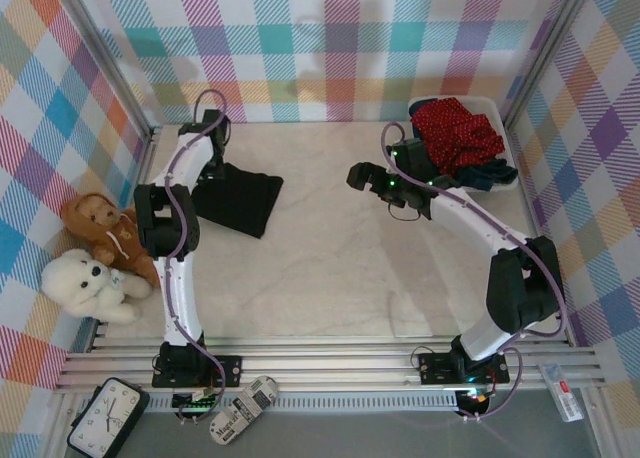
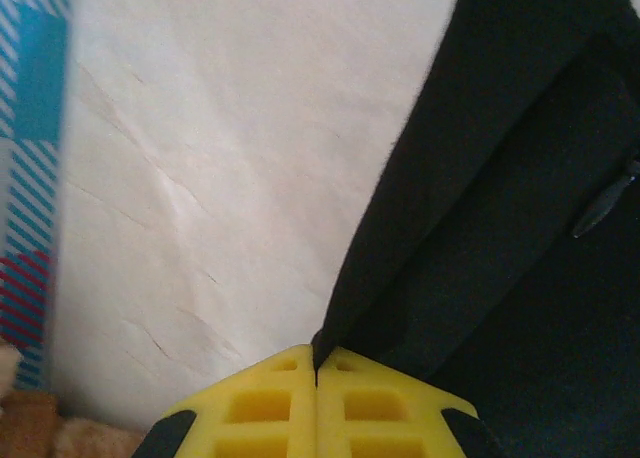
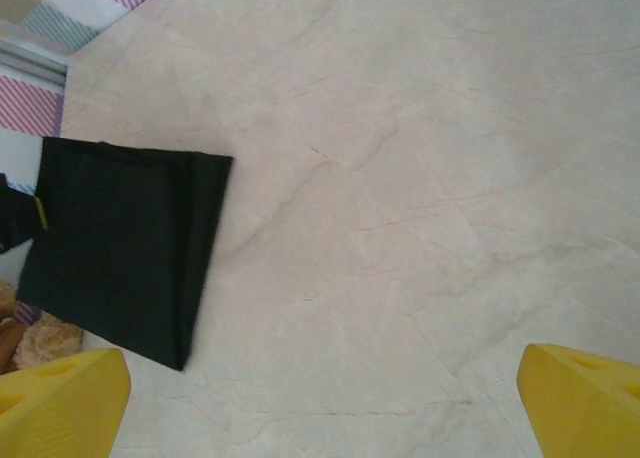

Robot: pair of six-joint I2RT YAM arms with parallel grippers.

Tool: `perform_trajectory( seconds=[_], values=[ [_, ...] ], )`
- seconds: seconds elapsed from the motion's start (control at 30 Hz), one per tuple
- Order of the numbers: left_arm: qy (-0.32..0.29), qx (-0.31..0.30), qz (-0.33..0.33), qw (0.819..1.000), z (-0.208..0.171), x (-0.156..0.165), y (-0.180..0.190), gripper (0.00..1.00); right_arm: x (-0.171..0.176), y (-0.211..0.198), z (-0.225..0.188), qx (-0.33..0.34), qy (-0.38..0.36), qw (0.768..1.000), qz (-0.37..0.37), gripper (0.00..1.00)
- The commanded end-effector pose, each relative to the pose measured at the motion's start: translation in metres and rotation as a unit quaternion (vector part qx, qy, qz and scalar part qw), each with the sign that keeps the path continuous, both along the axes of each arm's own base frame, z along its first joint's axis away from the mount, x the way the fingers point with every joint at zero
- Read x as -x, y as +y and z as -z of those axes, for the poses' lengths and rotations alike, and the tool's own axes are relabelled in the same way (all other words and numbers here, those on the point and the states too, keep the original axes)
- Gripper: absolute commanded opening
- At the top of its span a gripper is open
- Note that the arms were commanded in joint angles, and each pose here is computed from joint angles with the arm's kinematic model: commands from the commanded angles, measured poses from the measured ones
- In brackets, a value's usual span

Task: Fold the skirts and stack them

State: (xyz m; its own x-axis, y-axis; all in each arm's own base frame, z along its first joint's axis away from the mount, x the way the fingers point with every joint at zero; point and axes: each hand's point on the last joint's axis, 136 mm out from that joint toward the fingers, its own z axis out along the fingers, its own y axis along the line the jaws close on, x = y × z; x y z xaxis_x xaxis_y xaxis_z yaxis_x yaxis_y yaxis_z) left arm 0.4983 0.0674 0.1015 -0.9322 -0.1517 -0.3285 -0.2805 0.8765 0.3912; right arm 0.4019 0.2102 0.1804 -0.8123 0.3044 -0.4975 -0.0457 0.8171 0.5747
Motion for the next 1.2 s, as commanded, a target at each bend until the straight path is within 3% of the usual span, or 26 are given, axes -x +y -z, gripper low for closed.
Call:
perform_trajectory(
  seconds=[0.0, 0.27, 0.47, 0.67, 0.83, 0.93, 1.17],
  values=[
    [0.031, -0.018, -0.016, 0.999, -0.002, 0.002, 0.031, 0.0, 0.005, -0.013, -0.006, 0.018, -0.006, 1.0, 0.009, 0.99],
    [0.019, 0.041, -0.093, 0.995, 0.015, -0.001, 0.063, 0.0, 0.01, -0.022, -0.009, 0.026, -0.009, 0.999, 0.022, 0.99],
    [0.022, 0.069, -0.127, 0.989, 0.02, 0.01, 0.06, 0.08, 0.016, -0.028, -0.012, 0.032, -0.014, 0.999, 0.032, 0.99],
    [-0.013, 0.128, -0.13, 0.983, -0.001, 0.006, 0.041, 0.32, 0.02, -0.049, -0.022, 0.062, -0.031, 0.996, 0.049, 0.99],
    [-0.052, 0.153, -0.138, 0.977, -0.03, 0.007, 0.032, 0.68, 0.026, -0.086, -0.024, 0.106, -0.033, 0.99, 0.081, 0.99],
    [-0.072, 0.194, -0.128, 0.97, -0.04, 0.008, 0.013, 0.97, 0.024, -0.124, -0.028, 0.146, -0.043, 0.982, 0.109, 0.99],
    [-0.193, 0.299, -0.084, 0.931, -0.087, 0.01, -0.044, 1.0, 0.001, -0.234, -0.042, 0.234, -0.028, 0.956, 0.174, 0.99]
  ],
)
